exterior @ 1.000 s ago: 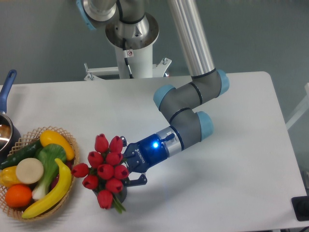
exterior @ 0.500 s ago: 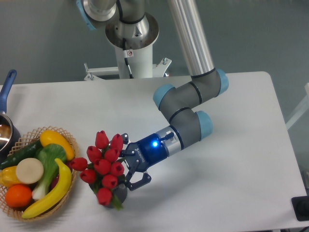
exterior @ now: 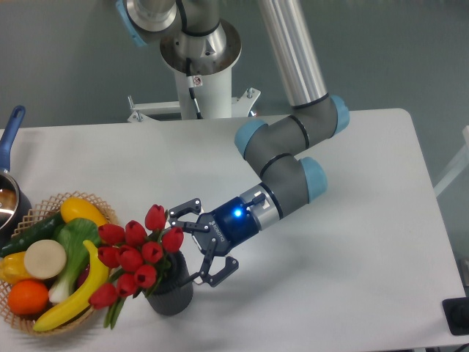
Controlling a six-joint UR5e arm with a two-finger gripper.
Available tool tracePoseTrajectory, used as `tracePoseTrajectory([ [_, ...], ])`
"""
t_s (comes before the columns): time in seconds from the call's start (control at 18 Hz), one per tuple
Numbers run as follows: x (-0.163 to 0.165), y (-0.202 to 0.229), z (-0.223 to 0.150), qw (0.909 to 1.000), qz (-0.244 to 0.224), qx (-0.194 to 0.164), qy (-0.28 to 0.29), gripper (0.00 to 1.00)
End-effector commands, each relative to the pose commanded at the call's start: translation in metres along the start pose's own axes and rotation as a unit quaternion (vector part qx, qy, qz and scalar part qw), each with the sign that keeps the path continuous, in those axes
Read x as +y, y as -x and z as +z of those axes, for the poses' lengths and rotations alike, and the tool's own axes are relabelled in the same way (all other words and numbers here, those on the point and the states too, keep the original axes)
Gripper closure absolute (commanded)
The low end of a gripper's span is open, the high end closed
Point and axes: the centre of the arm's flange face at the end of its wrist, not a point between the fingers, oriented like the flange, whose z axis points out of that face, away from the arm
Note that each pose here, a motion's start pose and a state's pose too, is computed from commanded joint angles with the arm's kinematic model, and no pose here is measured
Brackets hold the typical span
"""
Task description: Insert the flowers into the vase
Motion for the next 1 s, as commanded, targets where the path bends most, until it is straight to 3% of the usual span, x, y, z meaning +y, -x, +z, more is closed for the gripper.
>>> tracePoseTrajectory([
  [0.28,-0.026,-0.002,-0.026,0.9981,0.026,-0.029,0.048,0.00],
  [0.67,-0.078,0.002,-0.064,0.9803,0.081,-0.087,0.158,0.00],
  [0.72,-0.094,0.000,-0.073,0.9722,0.095,-0.103,0.187,0.00],
  [0.83,-0.119,-0.005,-0.092,0.9474,0.116,-0.141,0.263,0.00],
  [1.0,-0.130,-0.025,-0.109,0.9175,0.120,-0.172,0.338,0.00],
])
